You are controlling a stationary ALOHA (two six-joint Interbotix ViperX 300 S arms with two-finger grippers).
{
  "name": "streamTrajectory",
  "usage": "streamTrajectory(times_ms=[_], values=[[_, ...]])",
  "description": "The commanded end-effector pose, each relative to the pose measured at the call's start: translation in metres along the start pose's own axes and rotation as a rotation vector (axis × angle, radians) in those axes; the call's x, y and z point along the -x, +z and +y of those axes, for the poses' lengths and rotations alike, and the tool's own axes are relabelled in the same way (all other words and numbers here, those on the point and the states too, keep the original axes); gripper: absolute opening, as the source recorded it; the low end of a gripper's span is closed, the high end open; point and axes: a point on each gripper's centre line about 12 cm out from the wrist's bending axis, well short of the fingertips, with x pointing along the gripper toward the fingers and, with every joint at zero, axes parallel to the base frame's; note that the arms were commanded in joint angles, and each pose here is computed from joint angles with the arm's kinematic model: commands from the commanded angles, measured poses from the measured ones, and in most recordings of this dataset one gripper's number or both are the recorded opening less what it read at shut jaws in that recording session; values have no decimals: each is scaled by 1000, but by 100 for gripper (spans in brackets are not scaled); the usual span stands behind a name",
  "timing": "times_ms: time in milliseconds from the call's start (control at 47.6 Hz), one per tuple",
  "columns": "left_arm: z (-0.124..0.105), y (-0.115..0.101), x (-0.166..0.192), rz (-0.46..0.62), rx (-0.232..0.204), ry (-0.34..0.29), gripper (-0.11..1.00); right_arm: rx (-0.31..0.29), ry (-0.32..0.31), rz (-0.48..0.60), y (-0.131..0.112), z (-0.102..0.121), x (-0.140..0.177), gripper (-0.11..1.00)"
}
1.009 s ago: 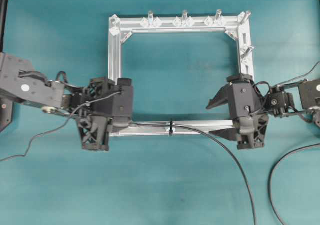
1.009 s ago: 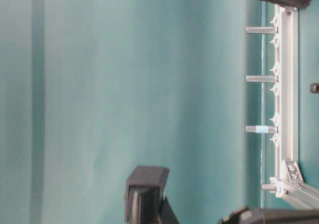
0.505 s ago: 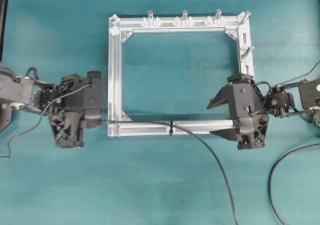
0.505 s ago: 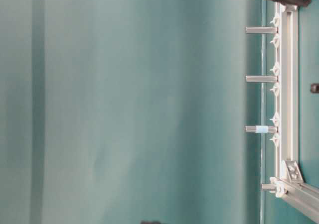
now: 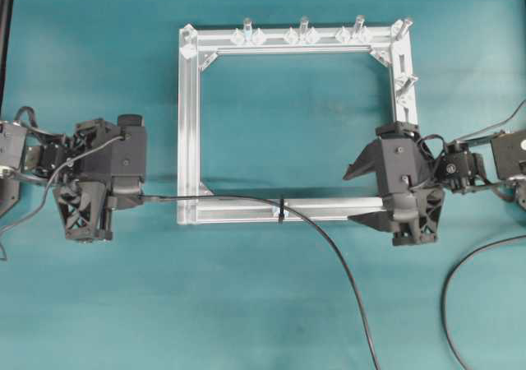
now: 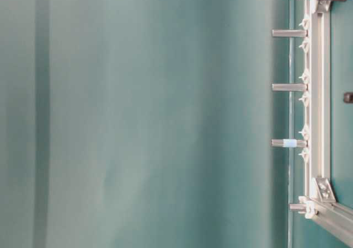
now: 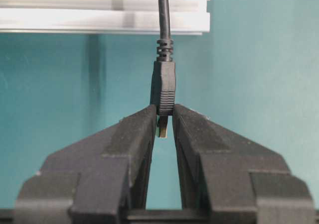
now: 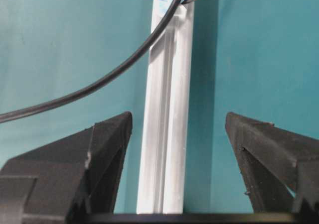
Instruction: Insert the wire through the string loop located in the center.
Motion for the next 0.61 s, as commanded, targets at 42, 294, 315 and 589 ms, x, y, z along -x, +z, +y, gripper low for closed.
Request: streamTrajectory(times_ms=[42,294,315,589], values=[[-3,4,4,-17,-2,-7,15,-1,7,-28,7,2,4,78],[-3,3,2,-13,-3,-7,15,-1,7,-28,7,2,4,79],[-4,3,1,-9,-5,-7,15,-1,7,-28,7,2,4,79],[-5,0,-14,3,-11,-7,15,-1,7,-28,7,2,4,79]])
